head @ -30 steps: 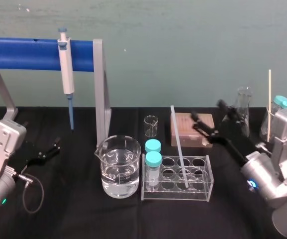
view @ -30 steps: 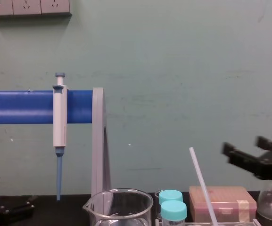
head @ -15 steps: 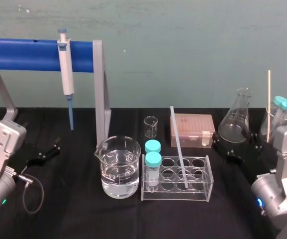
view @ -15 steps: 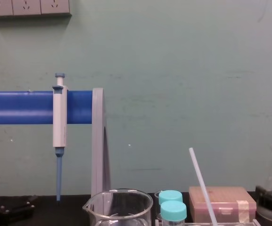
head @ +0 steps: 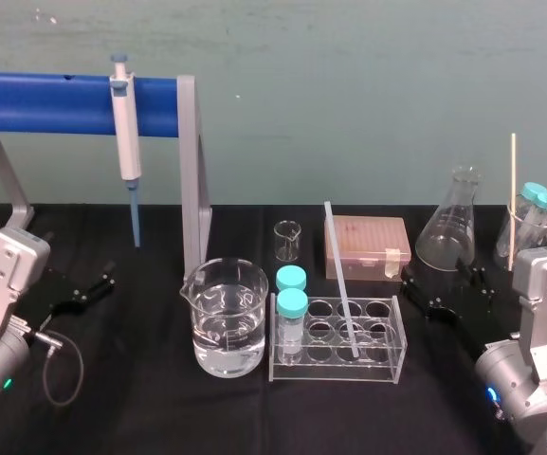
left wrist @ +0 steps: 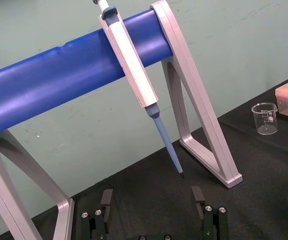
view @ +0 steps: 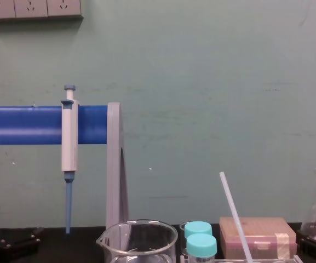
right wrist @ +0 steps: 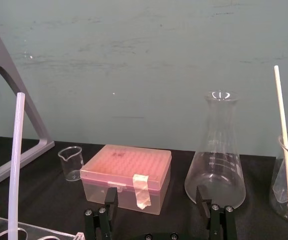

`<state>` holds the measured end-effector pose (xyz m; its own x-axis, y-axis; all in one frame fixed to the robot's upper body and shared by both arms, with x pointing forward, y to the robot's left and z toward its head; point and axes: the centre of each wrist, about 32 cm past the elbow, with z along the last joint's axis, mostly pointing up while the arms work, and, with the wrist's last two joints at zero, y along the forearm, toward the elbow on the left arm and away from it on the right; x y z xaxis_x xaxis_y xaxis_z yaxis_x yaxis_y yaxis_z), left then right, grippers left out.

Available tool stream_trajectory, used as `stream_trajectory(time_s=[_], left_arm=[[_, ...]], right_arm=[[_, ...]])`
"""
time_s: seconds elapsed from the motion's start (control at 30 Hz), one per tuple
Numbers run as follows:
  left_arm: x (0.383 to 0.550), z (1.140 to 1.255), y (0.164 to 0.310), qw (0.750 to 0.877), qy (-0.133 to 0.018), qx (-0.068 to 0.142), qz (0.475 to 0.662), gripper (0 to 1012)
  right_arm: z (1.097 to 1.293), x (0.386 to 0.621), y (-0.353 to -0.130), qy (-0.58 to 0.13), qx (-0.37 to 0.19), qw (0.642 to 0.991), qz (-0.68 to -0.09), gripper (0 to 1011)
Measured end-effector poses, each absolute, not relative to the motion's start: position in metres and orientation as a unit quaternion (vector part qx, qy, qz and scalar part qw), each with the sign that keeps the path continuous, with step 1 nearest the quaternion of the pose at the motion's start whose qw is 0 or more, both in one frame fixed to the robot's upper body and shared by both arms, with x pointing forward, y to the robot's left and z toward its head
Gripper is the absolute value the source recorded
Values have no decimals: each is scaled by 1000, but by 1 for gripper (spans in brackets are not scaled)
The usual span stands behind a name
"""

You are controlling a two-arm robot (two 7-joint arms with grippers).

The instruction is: Pick up the stirring rod with one hand, then place it down.

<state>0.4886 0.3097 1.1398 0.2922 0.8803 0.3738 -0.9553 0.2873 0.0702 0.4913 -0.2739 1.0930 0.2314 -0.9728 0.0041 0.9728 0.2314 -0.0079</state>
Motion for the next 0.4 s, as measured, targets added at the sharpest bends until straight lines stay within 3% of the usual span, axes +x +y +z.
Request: stream_trajectory(time_s=[0.4], left_arm=[[489,1140,310,791,-132,142,580,1000]], right_arm=[[1094,492,-274,-1,-1,785,-620,1003]])
